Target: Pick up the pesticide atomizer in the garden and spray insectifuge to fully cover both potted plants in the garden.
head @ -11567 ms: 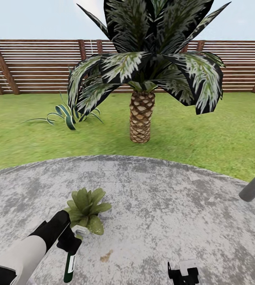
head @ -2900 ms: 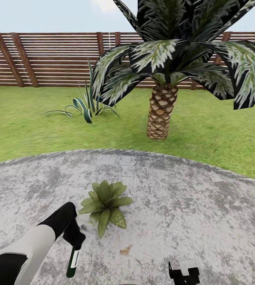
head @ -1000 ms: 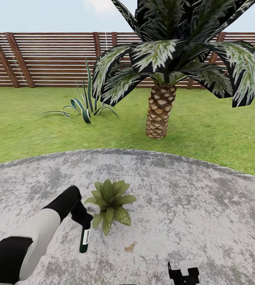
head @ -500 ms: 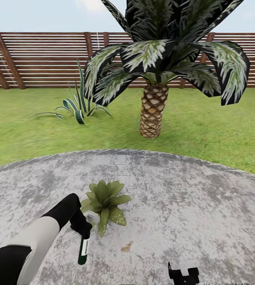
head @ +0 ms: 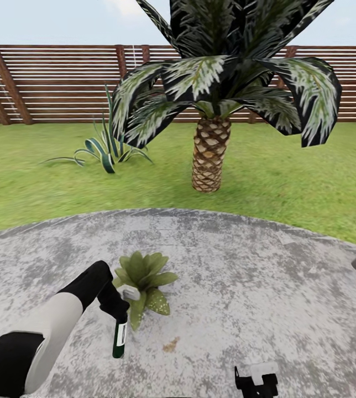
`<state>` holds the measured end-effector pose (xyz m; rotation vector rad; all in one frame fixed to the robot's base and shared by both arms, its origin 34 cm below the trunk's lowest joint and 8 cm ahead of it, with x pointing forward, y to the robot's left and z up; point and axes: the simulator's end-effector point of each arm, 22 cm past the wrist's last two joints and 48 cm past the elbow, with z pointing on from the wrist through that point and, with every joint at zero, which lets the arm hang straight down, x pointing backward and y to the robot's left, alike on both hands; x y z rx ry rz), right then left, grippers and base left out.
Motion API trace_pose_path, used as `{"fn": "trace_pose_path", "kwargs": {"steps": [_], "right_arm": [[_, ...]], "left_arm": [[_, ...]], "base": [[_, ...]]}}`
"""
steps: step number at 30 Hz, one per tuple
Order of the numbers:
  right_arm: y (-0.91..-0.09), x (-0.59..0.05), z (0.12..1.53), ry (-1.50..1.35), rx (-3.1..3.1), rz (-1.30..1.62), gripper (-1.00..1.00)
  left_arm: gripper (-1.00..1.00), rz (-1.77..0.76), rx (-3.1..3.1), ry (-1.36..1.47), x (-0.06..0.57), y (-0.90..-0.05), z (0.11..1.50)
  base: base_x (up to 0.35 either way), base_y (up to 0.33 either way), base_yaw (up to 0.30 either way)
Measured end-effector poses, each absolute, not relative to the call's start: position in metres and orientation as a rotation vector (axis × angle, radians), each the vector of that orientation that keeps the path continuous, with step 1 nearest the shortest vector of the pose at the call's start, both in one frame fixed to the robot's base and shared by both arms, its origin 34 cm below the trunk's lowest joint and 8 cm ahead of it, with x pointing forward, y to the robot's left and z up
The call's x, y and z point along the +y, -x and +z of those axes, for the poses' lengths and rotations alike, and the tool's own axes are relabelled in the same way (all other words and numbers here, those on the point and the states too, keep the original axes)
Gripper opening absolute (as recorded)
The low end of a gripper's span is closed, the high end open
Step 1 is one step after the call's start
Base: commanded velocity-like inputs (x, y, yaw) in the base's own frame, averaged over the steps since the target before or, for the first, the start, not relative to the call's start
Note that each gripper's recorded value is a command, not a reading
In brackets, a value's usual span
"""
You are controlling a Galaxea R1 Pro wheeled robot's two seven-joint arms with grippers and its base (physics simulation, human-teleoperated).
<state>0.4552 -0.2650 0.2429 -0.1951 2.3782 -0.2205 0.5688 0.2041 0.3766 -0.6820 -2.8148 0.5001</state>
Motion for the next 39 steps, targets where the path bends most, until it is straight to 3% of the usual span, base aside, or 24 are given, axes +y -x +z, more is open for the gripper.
{"fn": "trace_pose_path", "kwargs": {"steps": [5, 19, 31, 39], "right_arm": [[-0.455, -0.264, 0.243, 0.195, 2.378, -0.219, 1.00], [-0.455, -0.264, 0.243, 0.195, 2.378, -0.219, 1.00], [-0.455, -0.264, 0.243, 0.195, 2.379, -0.219, 1.00], [-0.455, -0.264, 0.243, 0.195, 2.379, -0.220, 1.00]], "left_arm": [[-1.00, 0.485, -2.802, 0.683, 0.207, -0.561, 0.371], [-1.00, 0.455, -2.868, 0.637, 0.217, -0.601, 0.399], [-1.00, 0.427, -2.781, 0.601, 0.240, -0.544, 0.362], [-1.00, 0.447, -2.799, 0.605, 0.230, -0.554, 0.368]], "base": [[0.000, -0.065, 0.227], [0.000, -0.001, 0.009], [0.000, 0.000, 0.000], [0.000, 0.000, 0.000]]}}
